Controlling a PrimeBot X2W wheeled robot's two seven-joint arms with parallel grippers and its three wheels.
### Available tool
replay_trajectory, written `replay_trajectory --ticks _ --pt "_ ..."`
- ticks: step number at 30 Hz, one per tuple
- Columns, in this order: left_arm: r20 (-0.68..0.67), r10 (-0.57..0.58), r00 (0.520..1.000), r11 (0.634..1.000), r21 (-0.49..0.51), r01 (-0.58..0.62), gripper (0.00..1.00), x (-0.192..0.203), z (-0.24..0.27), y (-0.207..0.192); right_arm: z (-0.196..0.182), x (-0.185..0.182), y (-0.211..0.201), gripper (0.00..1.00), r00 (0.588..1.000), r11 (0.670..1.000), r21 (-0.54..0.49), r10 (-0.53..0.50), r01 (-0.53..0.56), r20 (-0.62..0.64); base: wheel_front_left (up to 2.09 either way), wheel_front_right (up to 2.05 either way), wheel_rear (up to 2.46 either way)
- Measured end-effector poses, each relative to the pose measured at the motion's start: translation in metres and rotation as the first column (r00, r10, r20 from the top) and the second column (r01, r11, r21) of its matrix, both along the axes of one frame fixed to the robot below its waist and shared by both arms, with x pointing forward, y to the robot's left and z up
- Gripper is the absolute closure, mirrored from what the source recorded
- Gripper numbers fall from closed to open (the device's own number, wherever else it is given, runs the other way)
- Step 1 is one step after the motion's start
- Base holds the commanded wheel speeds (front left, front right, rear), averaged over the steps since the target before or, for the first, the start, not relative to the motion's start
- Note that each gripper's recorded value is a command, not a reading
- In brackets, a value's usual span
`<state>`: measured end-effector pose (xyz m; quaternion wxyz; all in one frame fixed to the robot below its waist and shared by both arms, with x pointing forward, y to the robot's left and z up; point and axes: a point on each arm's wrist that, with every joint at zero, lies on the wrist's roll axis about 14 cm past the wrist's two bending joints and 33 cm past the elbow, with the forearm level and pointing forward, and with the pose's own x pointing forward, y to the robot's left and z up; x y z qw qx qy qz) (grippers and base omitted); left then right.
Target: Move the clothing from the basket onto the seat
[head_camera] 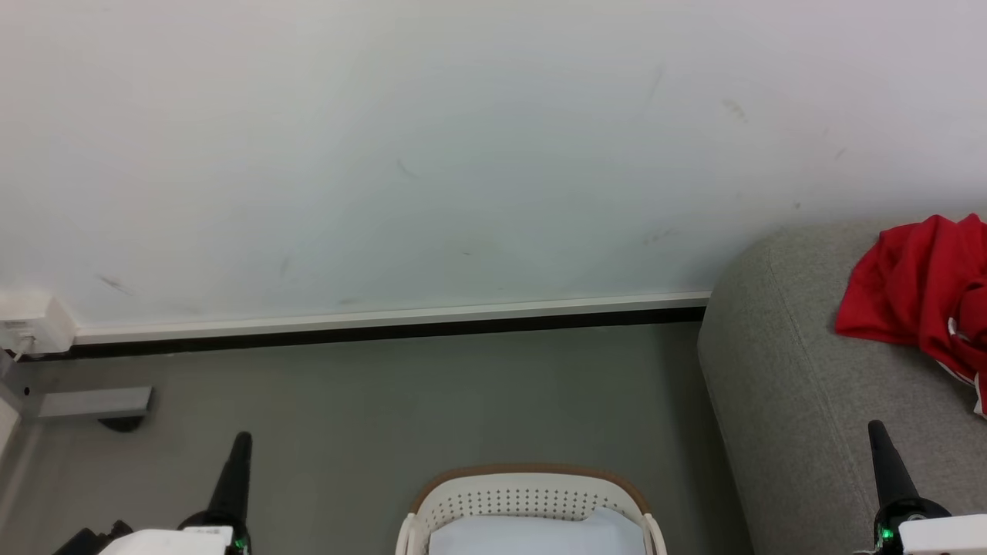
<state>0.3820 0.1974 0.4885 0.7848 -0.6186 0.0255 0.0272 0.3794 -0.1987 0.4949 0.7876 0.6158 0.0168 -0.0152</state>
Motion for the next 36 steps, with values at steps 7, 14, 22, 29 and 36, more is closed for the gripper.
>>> replay_trajectory --ticks 7,14,22,29,36 --pt "0.013 0.001 1.000 0.999 -0.049 0.000 1.00 0.001 0.003 0.000 0.002 0.002 0.000 1.00 1.000 0.998 0.057 -0.001 0.000 0.008 0.00 0.00 0.00" --pt "0.024 -0.001 1.000 0.995 -0.099 0.003 1.00 0.002 0.006 0.000 0.004 0.004 -0.001 1.00 1.000 0.994 0.108 -0.004 0.003 0.014 0.00 0.00 0.00" --pt "0.039 0.001 0.999 0.988 -0.156 0.005 1.00 0.004 0.010 0.001 0.007 0.006 -0.001 1.00 1.000 0.987 0.159 -0.004 0.000 0.024 0.00 0.00 0.00" --pt "0.049 0.002 0.999 0.980 -0.200 0.007 1.00 0.005 0.012 0.001 0.008 0.007 -0.001 1.00 1.000 0.979 0.203 -0.006 0.000 0.028 0.00 0.00 0.00" --pt "0.062 0.005 0.998 0.973 -0.231 0.010 1.00 0.006 0.015 0.002 0.009 0.008 -0.001 1.00 0.999 0.970 0.244 -0.005 -0.004 0.034 0.00 0.00 0.00"
